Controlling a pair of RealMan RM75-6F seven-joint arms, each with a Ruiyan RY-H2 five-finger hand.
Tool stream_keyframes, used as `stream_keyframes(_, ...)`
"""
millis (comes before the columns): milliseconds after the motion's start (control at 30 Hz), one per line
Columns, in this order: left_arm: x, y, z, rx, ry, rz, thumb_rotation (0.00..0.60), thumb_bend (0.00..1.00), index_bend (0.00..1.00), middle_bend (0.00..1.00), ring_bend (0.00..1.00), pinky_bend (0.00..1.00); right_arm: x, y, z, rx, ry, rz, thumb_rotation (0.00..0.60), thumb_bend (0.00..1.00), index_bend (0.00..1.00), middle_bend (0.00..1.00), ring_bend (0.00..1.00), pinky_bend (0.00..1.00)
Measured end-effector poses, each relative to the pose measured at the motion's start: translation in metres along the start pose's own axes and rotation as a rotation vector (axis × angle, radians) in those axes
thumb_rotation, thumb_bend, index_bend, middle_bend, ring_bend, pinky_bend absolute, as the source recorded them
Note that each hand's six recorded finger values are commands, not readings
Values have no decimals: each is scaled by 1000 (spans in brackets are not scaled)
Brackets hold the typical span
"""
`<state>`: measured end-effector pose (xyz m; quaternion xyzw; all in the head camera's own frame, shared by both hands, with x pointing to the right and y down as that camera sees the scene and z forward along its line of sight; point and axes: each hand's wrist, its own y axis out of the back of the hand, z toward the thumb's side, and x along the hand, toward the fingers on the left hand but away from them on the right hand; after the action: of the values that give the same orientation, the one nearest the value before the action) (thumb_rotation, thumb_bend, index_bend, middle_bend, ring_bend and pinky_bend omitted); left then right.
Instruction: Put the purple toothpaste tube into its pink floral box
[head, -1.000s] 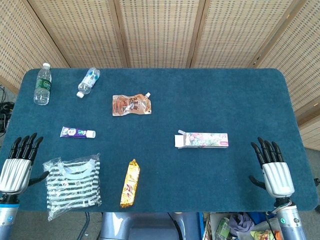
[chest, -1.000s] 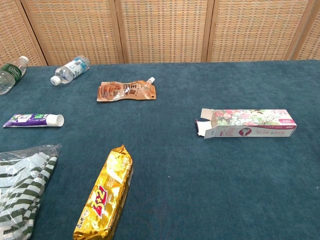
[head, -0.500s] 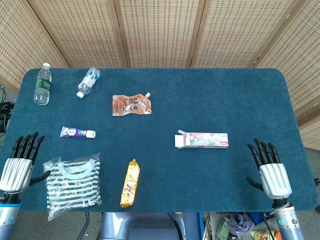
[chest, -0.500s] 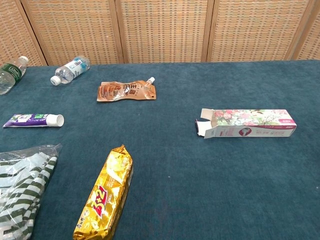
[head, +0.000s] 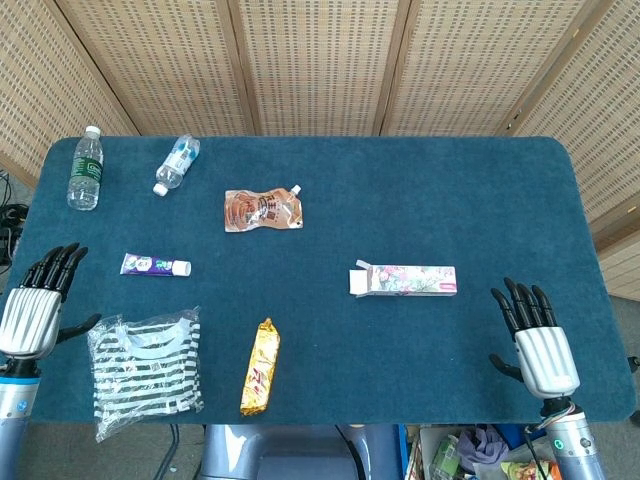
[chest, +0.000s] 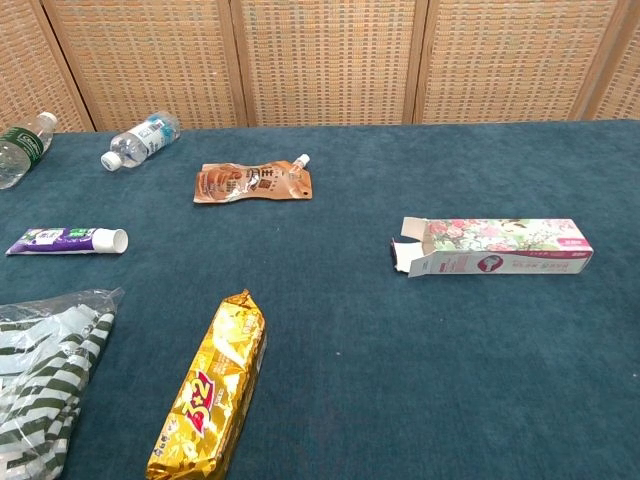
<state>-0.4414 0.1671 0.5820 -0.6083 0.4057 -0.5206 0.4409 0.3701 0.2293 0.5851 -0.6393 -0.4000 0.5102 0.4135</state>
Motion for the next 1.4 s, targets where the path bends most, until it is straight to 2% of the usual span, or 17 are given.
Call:
stream_keyframes(167,25,-9,-9,32,-7,-68,600,119,207,196,169,241,0,0,0,-3,0,0,600,89,55,0,0,0)
stream_keyframes(367,61,-17,-24,95,10,-151,600,118,348,331,274,293,0,-4,0,-1,-3,13,600,90,55,0,0,0)
stream_keyframes(533,87,-26,-33,139,29,-208,600,119,394,362,299,314,0,-5,1,3,-3,13,600,90,55,0,0,0)
stream_keyframes(1000,124,-69,-35,240,88,-336,600,119,404,362,304,319,-1,-4,-1,-2,-9,14,600,89,55,0,0,0)
stream_keyframes(1167,129,-86,-27,249,90,-371,600,121,404,355,304,319,-1,-4,-2,-6,-11,12,600,89,55,0,0,0)
stream_keyframes(1400,129,-105,-22,266,91,-409,600,177,404,352,304,319,-1,-4,-3,-12,-11,8,600,90,55,0,0,0)
